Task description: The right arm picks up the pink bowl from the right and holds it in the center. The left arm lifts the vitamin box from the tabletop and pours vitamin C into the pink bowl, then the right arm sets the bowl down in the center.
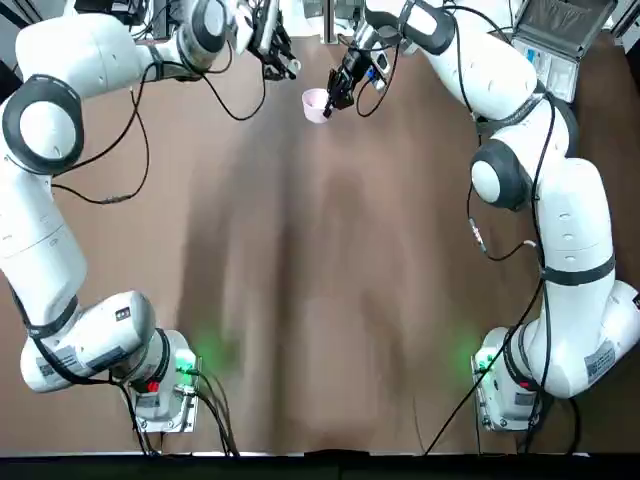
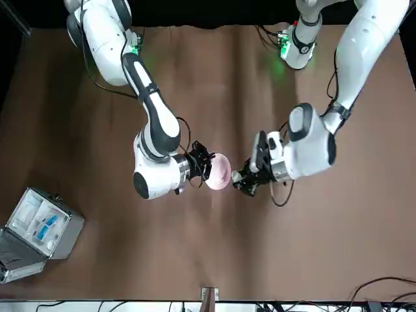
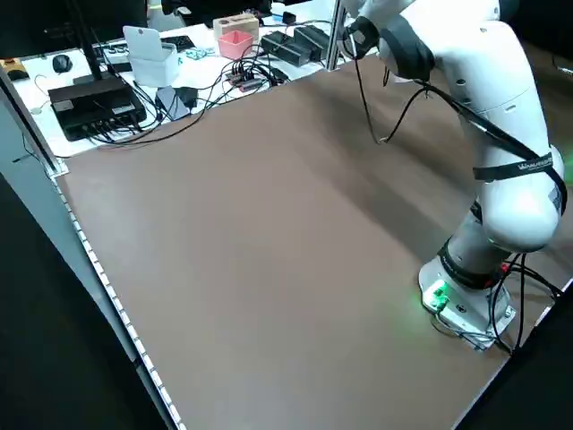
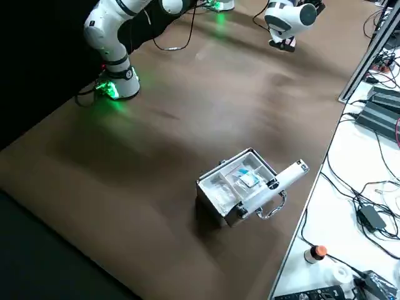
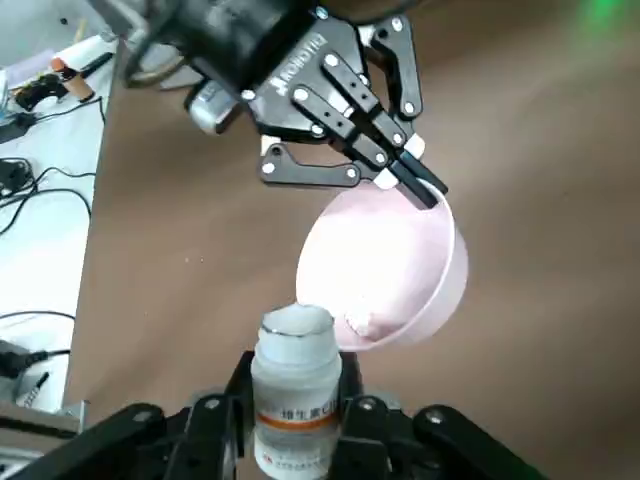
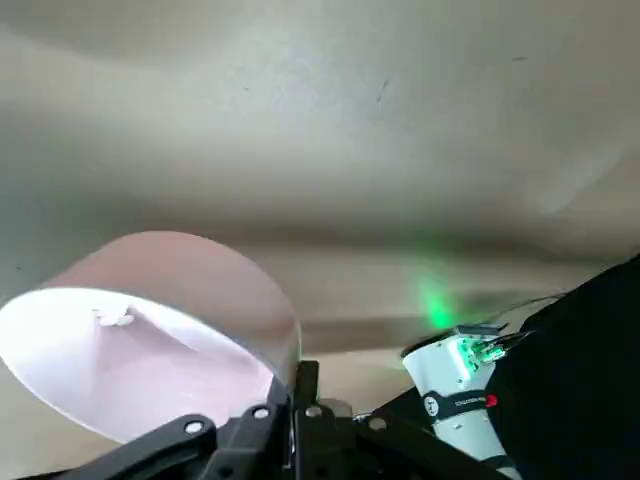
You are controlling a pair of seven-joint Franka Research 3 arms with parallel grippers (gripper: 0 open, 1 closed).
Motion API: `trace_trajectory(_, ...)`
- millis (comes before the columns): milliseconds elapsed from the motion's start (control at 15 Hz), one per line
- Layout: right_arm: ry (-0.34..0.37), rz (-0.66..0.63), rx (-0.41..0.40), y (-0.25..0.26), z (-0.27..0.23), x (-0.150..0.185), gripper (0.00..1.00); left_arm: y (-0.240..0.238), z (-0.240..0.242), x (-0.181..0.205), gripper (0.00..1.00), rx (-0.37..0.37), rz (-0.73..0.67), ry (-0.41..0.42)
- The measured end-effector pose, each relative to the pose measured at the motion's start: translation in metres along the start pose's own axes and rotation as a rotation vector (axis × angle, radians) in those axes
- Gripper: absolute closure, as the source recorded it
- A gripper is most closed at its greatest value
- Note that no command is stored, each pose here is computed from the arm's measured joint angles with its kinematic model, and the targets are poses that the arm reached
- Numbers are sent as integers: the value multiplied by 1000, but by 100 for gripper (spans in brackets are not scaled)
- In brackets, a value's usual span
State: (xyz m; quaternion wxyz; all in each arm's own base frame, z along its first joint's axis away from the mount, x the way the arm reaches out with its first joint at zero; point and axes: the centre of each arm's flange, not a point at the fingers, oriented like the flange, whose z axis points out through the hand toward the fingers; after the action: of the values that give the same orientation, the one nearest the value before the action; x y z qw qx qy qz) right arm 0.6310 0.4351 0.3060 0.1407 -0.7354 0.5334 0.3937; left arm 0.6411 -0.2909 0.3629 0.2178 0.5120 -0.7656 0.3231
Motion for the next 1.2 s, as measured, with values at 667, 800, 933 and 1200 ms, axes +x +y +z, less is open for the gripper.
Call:
trace_trajectory(667,152,-391,-64,3,-6,17,98,22,-107,-149,65,-8,-202,337)
trace_trajectory(800,205,-456,-84,4,-7,19,98,35,-122,-187,65,18,-202,408)
trace_trajectory(933,233,-508,-96,4,-7,21,98,51,-131,-223,65,56,-201,480)
trace_trajectory(1200,347,-610,-81,-2,-2,22,98,99,-136,-309,65,143,-258,595)
